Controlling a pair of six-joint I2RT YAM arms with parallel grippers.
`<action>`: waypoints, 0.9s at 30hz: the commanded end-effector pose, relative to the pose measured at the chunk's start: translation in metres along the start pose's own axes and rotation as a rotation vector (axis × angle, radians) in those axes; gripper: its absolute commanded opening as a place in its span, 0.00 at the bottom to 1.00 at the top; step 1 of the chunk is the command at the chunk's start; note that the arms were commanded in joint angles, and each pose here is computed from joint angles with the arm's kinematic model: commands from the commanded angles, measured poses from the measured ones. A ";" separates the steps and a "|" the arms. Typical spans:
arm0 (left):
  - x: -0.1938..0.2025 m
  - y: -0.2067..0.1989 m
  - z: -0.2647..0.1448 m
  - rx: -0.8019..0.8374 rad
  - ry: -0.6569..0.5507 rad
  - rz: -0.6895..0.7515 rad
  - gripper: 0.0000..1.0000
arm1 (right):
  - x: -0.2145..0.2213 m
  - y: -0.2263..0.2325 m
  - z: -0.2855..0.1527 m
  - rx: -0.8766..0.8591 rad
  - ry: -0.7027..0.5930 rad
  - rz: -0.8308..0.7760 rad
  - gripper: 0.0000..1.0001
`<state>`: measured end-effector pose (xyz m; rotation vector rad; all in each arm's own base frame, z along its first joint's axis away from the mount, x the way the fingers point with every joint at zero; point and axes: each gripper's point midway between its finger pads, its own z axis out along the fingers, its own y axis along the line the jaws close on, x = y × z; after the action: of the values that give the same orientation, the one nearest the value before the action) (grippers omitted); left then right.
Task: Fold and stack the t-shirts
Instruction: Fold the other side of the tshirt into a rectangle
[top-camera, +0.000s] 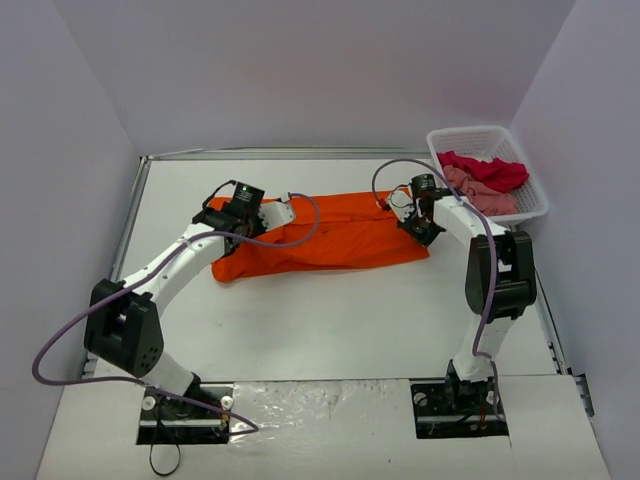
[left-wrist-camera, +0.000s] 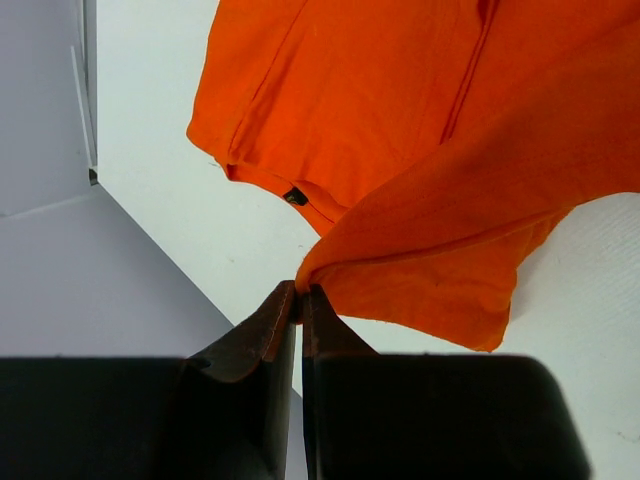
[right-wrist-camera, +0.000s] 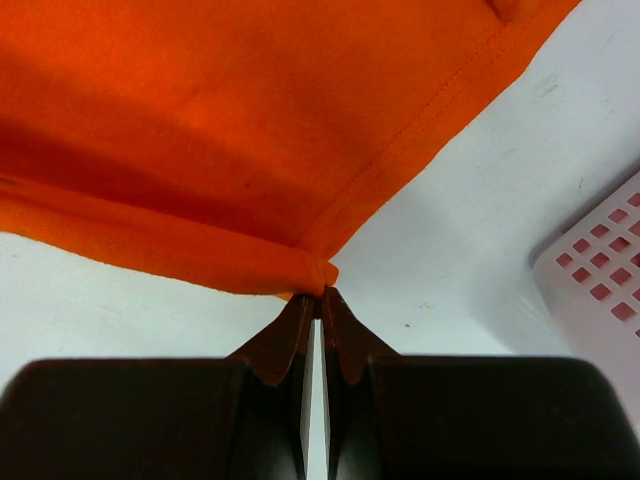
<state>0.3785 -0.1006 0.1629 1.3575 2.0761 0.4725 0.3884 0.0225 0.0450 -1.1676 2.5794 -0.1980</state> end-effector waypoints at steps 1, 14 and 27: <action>-0.014 0.025 -0.001 -0.056 -0.044 0.004 0.02 | -0.001 -0.006 -0.003 0.000 0.015 0.016 0.00; -0.018 0.036 0.020 -0.062 -0.033 0.017 0.02 | -0.006 -0.015 0.012 -0.005 0.025 0.033 0.00; -0.021 0.040 0.040 -0.059 -0.018 0.035 0.02 | -0.006 -0.017 0.021 -0.013 0.039 0.041 0.00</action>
<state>0.4242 -0.1028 0.1410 1.3906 2.0698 0.5065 0.4091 0.0201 0.0241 -1.1521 2.6216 -0.1882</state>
